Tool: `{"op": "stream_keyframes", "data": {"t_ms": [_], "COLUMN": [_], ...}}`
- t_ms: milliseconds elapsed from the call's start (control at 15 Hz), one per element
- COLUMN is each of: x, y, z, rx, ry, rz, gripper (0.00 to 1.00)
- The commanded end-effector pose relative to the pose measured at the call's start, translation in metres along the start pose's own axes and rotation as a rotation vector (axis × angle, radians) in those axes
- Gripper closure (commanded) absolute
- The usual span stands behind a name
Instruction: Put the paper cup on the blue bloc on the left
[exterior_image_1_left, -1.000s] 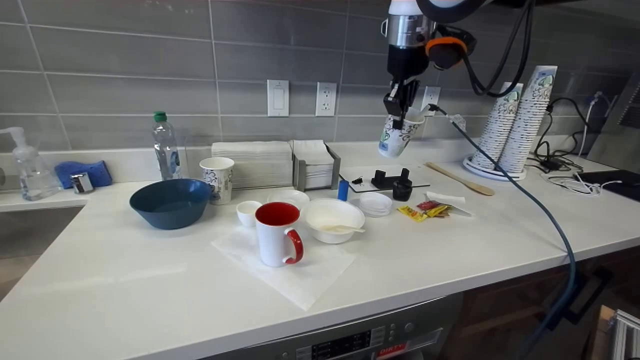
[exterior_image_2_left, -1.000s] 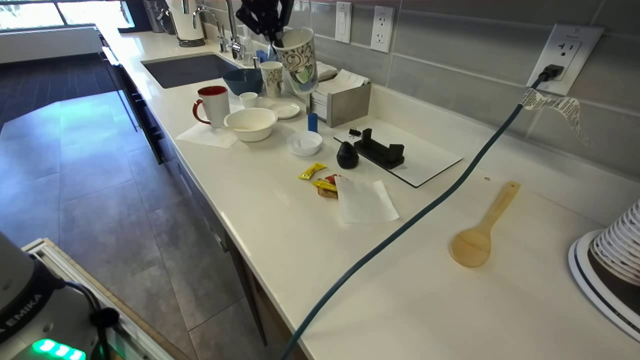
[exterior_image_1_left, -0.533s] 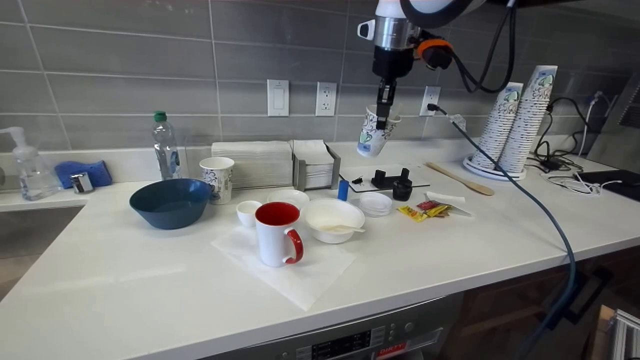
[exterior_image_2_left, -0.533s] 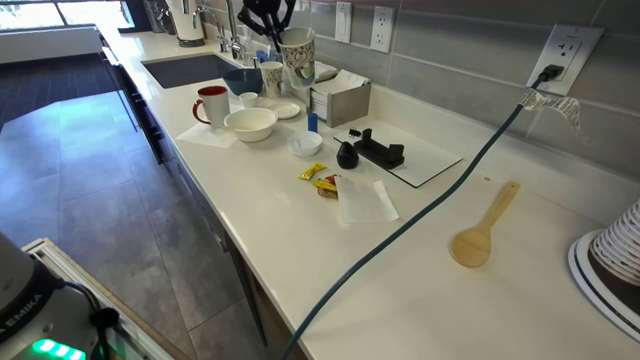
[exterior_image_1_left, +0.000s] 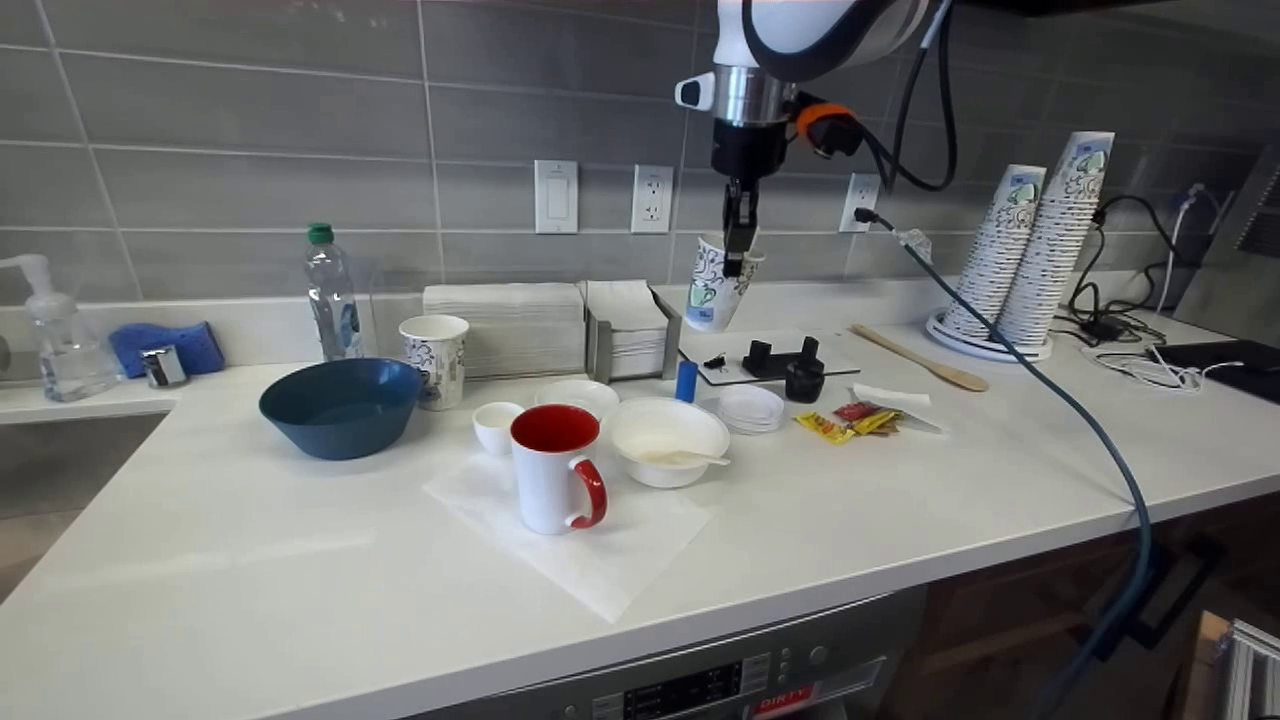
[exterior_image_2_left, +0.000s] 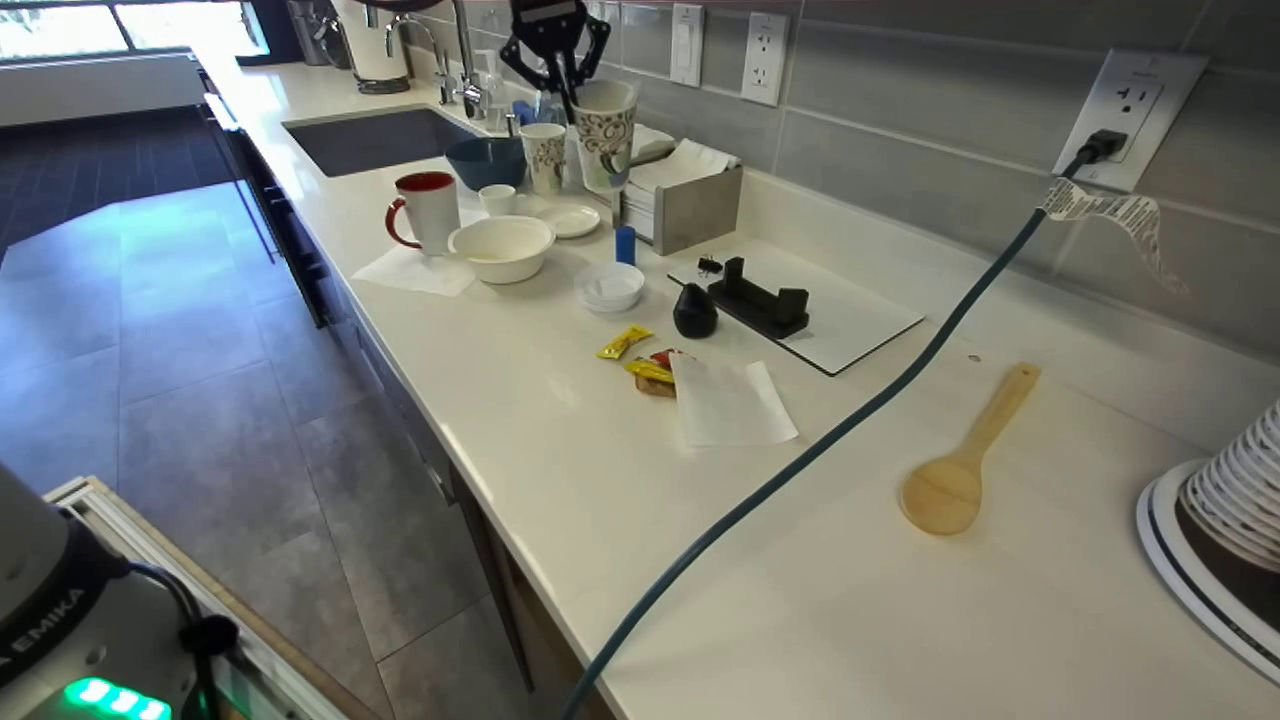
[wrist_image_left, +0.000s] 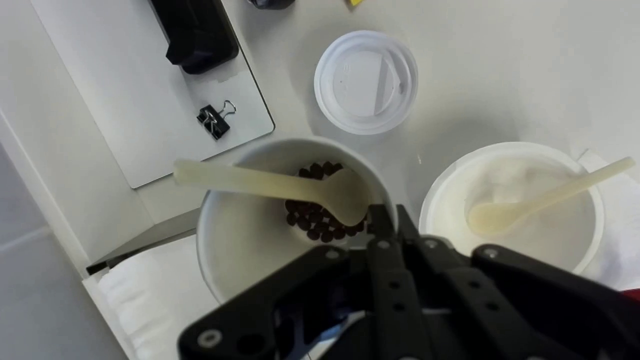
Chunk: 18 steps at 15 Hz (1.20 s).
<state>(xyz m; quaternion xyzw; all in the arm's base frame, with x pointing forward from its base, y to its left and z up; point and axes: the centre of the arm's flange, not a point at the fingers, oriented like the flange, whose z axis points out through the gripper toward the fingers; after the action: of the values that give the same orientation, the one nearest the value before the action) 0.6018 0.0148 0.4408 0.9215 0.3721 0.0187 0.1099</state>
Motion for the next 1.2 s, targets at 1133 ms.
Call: {"op": "stream_keyframes", "data": {"t_ms": [1133], "x": [0.040], "y": [0.027], "z": [0.023], "rx": [0.003], "ry": [-0.159], "rz": [0.068], "gripper": [0.99]}}
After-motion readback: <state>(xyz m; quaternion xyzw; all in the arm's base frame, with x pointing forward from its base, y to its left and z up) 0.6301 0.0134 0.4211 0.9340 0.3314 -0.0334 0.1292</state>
